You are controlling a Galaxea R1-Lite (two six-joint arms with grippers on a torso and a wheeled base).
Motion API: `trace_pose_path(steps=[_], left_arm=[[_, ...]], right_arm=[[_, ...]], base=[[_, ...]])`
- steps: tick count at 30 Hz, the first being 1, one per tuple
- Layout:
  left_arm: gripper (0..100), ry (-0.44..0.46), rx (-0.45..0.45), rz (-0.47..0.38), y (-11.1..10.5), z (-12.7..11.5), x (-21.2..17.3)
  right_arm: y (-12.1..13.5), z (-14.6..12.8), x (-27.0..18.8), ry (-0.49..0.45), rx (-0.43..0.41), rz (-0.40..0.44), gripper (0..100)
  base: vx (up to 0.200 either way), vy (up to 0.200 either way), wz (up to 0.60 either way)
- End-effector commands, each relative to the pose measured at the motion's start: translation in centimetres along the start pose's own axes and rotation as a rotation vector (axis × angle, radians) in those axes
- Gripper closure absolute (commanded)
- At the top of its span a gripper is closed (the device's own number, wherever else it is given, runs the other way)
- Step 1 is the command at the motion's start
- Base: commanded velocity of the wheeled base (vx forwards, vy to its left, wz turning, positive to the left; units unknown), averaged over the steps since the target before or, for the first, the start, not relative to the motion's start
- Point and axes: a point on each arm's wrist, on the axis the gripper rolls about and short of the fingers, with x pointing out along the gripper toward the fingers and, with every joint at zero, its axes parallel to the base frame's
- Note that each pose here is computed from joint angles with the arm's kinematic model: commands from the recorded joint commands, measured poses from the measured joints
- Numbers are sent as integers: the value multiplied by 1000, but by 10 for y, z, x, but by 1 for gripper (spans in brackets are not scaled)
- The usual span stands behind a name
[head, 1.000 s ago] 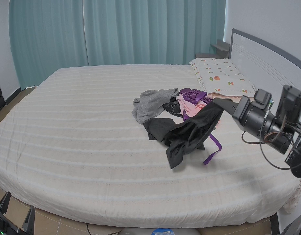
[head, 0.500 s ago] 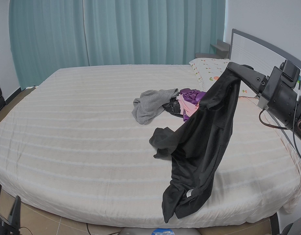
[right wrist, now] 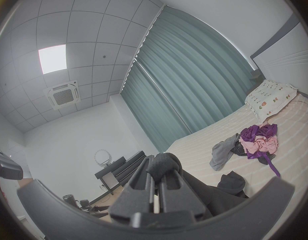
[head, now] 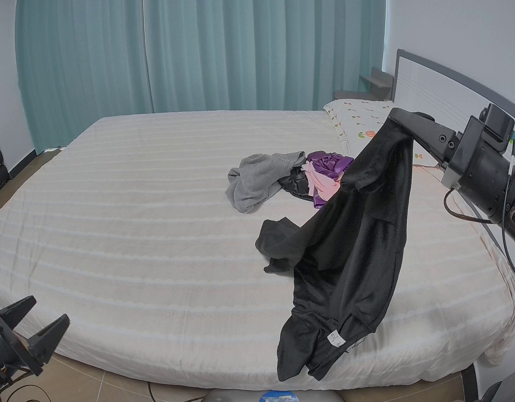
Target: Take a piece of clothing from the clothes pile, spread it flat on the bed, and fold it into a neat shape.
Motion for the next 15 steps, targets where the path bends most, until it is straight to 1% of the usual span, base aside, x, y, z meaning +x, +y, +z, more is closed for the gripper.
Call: trace_pose_path(steps=[1,2,3,7,9,11,12,13,15], left_arm=[[0,357,-11,-92,-1,-7,67],[0,385,-7,-106,-3,-7,78],[0,385,-7,-106,-3,-7,78],[0,512,13,-149,-10,-22,128],[0,533,19,-156,-12,-28,140],[0,563,38,-179,-19,-40,167],[0,565,38,-182,-20,-42,170],[0,575,33,-193,-26,-51,186],[0,563,19,-202,-40,-60,206]], right_arm=[[-2,-3,3,10,1,-7,100],[-2,-1,3,4,0,-7,100],[-2,-1,3,4,0,-7,100],[-1,-1,5,4,-1,1,100],[-1,0,5,1,-2,0,100],[-2,0,4,-1,-3,-4,100],[-2,0,4,-1,-3,-4,100],[-2,1,4,-3,-3,-7,100],[-2,2,4,-7,-4,-5,100]], base=[[0,0,0],[0,0,0],[0,0,0],[0,0,0],[0,0,0],[0,0,0],[0,0,0],[0,0,0],[0,0,0]])
